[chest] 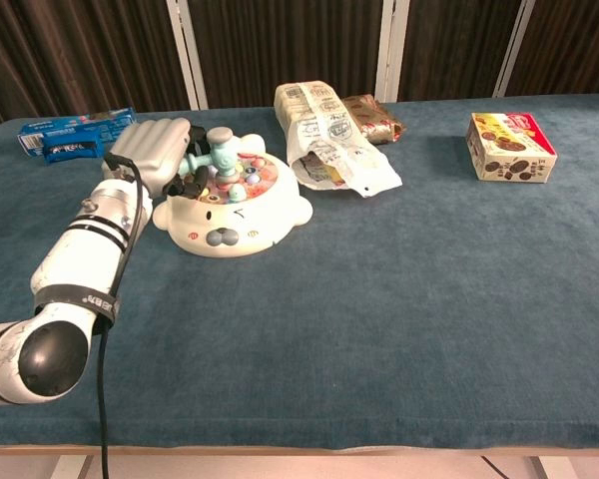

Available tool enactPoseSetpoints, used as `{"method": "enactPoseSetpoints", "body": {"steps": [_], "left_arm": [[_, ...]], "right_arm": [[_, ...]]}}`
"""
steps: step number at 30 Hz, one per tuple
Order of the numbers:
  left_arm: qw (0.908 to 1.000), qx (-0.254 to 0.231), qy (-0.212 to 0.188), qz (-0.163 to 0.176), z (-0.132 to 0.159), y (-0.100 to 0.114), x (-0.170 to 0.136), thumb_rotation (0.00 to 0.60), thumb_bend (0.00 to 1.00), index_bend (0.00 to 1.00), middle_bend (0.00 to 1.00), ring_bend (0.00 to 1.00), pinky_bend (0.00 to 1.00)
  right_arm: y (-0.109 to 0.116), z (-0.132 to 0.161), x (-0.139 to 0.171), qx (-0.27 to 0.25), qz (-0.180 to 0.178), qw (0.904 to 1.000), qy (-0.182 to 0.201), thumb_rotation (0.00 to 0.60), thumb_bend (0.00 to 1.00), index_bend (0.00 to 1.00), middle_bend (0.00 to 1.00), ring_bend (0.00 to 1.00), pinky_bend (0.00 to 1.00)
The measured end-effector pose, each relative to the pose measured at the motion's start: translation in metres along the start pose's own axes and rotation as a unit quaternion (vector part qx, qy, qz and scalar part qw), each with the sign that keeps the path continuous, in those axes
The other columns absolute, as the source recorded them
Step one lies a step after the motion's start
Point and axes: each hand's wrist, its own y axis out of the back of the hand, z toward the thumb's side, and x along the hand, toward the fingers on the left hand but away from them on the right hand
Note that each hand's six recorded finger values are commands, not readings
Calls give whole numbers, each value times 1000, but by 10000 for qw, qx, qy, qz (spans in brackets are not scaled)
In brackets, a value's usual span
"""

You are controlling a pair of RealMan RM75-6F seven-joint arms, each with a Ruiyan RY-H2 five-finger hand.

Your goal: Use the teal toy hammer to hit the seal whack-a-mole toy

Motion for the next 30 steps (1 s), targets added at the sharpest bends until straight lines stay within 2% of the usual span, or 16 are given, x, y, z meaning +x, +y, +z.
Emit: {"method": "enactPoseSetpoints", "body": {"steps": [5, 12, 17, 24, 30], "left_arm": [[10000, -33, 37, 43, -2, 3, 2, 600, 829, 609, 757, 1000, 1000], [9990, -221, 127, 358, -8, 24, 13, 600, 828, 610, 756, 1000, 1000], [9989, -224, 173, 383, -13, 28, 16, 600, 830, 609, 756, 1000, 1000], [9989, -49, 432, 199, -31, 21, 22, 600, 829, 609, 756, 1000, 1000], [9987, -19, 501, 109, -35, 14, 22, 600, 828, 609, 756, 1000, 1000]], "right_arm": [[1, 0, 1, -14, -10, 10000, 12, 600, 299, 0, 0, 0, 0], [2, 0, 2, -20, -33, 10000, 16, 600, 299, 0, 0, 0, 0], [2, 0, 2, -26, -34, 10000, 18, 600, 299, 0, 0, 0, 0], [2, -1, 2, -26, -42, 10000, 9, 600, 299, 0, 0, 0, 0], [3, -2, 2, -33, -56, 10000, -5, 600, 299, 0, 0, 0, 0]]}}
